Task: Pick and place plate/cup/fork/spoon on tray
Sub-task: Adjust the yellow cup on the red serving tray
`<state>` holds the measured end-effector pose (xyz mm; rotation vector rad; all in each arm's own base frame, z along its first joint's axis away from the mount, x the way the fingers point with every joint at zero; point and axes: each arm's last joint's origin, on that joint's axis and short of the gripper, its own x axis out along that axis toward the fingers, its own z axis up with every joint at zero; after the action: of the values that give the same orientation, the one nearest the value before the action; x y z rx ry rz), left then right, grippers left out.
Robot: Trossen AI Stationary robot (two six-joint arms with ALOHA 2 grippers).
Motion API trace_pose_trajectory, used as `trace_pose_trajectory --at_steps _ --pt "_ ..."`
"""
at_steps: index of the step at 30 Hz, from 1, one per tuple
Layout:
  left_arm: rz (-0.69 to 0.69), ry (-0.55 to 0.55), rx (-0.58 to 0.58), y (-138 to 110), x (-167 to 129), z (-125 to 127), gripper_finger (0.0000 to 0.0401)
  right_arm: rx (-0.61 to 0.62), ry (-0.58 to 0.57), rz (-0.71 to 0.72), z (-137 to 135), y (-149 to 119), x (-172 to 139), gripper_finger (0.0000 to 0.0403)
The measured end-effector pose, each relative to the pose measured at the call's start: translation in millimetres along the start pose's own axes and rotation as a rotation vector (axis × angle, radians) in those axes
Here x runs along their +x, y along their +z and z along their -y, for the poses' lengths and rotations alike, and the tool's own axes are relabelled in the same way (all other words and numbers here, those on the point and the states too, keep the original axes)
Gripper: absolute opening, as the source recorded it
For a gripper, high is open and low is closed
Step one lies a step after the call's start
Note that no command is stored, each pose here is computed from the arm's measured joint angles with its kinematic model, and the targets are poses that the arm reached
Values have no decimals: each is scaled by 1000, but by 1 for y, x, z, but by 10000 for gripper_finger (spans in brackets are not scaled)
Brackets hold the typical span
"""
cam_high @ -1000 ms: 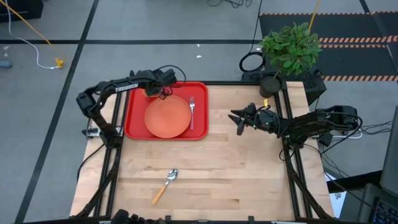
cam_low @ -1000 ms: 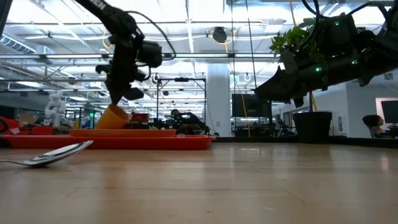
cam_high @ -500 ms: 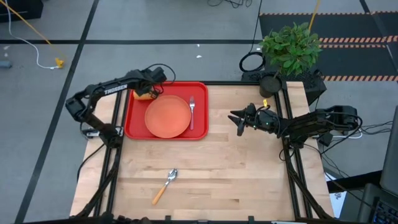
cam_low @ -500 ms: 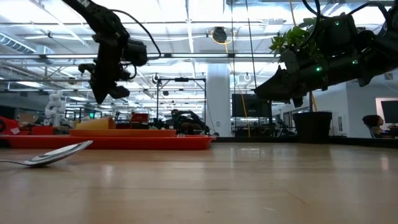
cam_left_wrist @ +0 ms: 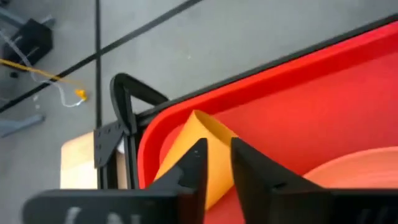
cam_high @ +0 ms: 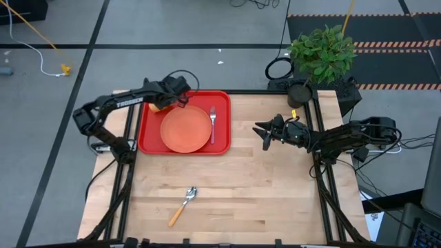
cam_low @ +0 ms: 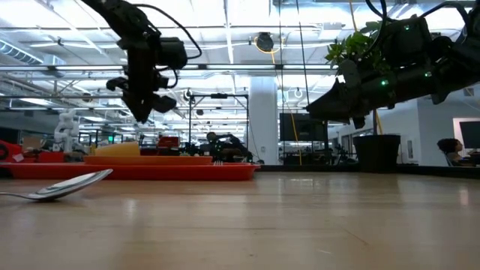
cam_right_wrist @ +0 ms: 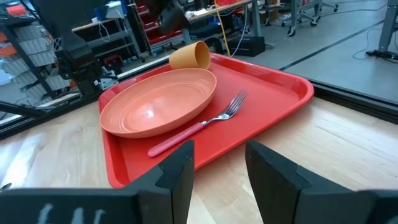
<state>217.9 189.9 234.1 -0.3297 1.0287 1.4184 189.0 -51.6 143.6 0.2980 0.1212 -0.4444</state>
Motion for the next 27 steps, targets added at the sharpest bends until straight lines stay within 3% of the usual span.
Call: trace_pose_trajectory --at_steps 6,11,17,27 --pt "-33 77 -15 -6 25 21 156 0 0 1 0 0 0 137" --pt "-41 156 -29 -11 41 31 191 0 0 1 0 0 0 137" --pt "-15 221 -20 -9 57 33 190 -3 0 0 0 0 0 137" --pt "-49 278 2 -4 70 16 159 -3 -1 0 0 0 0 137"
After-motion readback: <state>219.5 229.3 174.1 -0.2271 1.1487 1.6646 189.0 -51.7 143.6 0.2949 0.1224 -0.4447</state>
